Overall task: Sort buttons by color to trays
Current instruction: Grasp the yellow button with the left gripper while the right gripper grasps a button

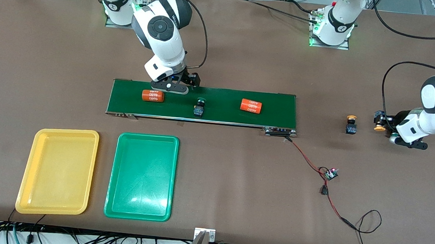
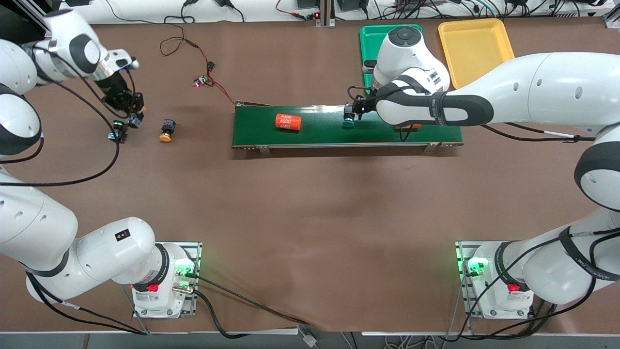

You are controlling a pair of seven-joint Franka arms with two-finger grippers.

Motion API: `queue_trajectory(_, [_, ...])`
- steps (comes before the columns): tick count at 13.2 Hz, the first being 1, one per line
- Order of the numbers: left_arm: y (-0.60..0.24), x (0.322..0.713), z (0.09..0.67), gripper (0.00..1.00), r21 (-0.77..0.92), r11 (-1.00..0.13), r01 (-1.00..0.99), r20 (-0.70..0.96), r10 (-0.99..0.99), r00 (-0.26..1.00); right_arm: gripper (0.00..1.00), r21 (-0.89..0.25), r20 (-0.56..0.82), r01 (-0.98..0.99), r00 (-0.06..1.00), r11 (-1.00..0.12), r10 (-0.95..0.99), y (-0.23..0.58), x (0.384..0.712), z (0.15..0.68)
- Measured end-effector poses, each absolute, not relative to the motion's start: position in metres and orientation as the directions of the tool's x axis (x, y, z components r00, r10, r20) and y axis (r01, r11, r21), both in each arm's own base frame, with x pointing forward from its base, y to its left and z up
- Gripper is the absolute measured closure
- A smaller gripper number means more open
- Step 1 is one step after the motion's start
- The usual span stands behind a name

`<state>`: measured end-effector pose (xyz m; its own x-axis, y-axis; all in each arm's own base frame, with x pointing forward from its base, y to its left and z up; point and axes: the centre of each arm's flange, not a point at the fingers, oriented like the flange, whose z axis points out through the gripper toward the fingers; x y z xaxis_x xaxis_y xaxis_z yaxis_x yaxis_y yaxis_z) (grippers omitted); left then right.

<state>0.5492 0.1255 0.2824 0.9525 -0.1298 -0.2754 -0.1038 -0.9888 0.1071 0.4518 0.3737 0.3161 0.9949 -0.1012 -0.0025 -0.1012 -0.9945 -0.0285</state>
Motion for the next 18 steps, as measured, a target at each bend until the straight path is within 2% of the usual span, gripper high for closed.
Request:
queue_trajectory(6, [-0.011,0.56,0.311,0.68,0.082,-0.973,-0.214,-0.271,-0.229,0.935,0.0,-0.044,0.005,-0.109,0.994,-0.993,-0.11,0.381,0.466,0.31])
queue_trajectory(11, [-0.129,0.546,0.321,0.68,0.145,-0.956,-0.255,-0.255,-0.285,0.924,0.0,-0.073,0.043,-0.109,0.993,-0.991,-0.112,0.383,0.48,0.281])
queue_trajectory(18, [-0.202,0.545,0.309,0.68,0.195,-0.956,-0.219,-0.217,-0.26,0.941,0.0,-0.061,0.058,-0.092,0.994,-0.994,-0.096,0.389,0.486,0.27])
